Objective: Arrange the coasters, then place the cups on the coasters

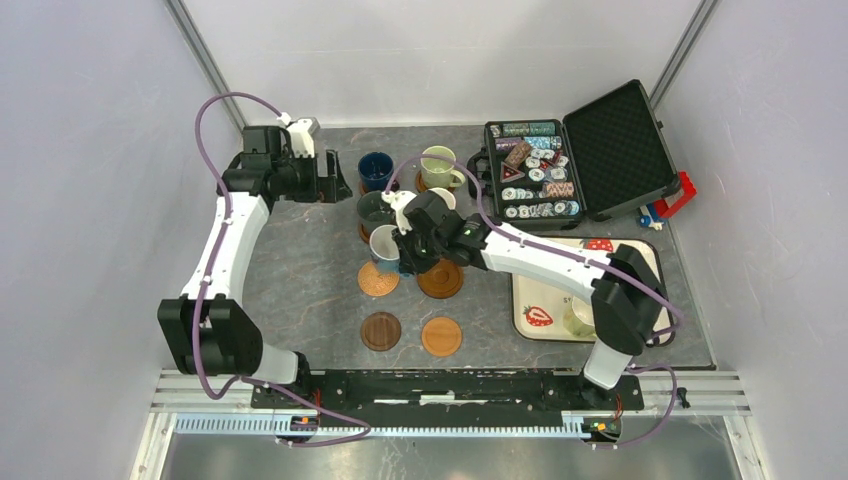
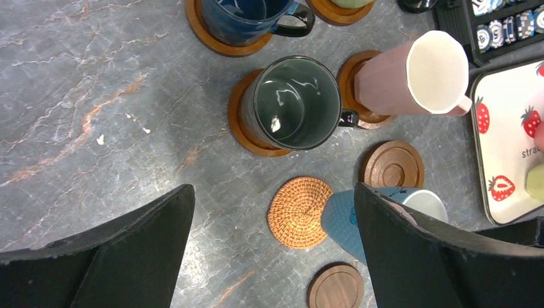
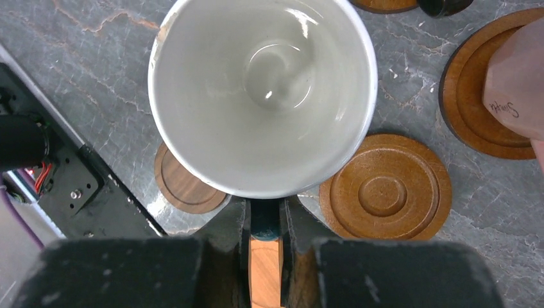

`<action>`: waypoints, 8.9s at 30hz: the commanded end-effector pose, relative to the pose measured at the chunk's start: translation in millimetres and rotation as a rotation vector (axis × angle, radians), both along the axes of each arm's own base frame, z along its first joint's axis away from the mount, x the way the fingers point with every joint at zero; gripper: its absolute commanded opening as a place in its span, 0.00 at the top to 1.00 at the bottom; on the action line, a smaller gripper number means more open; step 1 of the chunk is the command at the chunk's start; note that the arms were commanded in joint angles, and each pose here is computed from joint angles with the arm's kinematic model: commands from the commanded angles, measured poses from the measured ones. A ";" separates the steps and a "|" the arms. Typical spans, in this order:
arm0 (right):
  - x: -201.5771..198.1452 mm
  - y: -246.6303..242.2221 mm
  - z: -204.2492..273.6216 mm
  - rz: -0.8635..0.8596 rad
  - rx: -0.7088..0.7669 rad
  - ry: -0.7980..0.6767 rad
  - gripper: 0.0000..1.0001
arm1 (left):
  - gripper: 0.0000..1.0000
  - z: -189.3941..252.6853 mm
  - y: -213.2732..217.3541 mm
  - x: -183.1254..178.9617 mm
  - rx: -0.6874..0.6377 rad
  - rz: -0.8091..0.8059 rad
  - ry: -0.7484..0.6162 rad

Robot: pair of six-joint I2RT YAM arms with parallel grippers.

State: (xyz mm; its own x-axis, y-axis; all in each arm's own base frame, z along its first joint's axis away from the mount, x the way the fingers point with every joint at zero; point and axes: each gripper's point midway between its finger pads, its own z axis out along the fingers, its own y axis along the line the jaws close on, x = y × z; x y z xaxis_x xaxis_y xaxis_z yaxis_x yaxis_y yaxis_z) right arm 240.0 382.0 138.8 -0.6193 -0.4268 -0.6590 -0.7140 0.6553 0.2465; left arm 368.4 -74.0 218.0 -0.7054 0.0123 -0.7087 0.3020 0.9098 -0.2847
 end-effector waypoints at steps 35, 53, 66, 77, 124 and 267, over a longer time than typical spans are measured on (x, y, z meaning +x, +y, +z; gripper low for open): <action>14.6 46.1 -21.7 -0.063 -0.018 0.003 0.77 | 0.00 19.1 23.8 -1.1 -0.043 0.096 -0.086; 5.5 50.0 -12.6 -0.022 -0.013 -0.004 0.52 | 0.00 17.1 23.9 3.8 -0.056 0.098 -0.080; 11.5 22.6 23.4 0.053 -0.012 -0.084 0.03 | 0.00 17.7 21.5 2.4 -0.057 0.074 -0.065; 81.2 -53.1 103.3 0.060 0.011 -0.361 0.02 | 0.00 30.9 28.0 6.7 0.037 0.004 -0.105; -41.9 -452.8 -3.5 0.027 -0.393 -0.073 0.16 | 0.00 -2.1 -11.8 18.9 0.055 -0.212 0.014; -1.6 -126.7 103.2 0.107 0.066 -0.355 1.00 | 0.00 4.8 32.3 -16.5 0.235 -0.039 0.023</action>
State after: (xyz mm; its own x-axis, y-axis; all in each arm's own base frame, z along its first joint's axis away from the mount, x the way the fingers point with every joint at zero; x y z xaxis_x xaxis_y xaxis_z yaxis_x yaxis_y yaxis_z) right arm 257.8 226.5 213.8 -0.3941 -0.5018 -0.7700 -0.8120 0.5825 0.0360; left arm 368.1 -56.8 218.5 -0.7274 0.1574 -0.6679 0.3321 0.9325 -0.1418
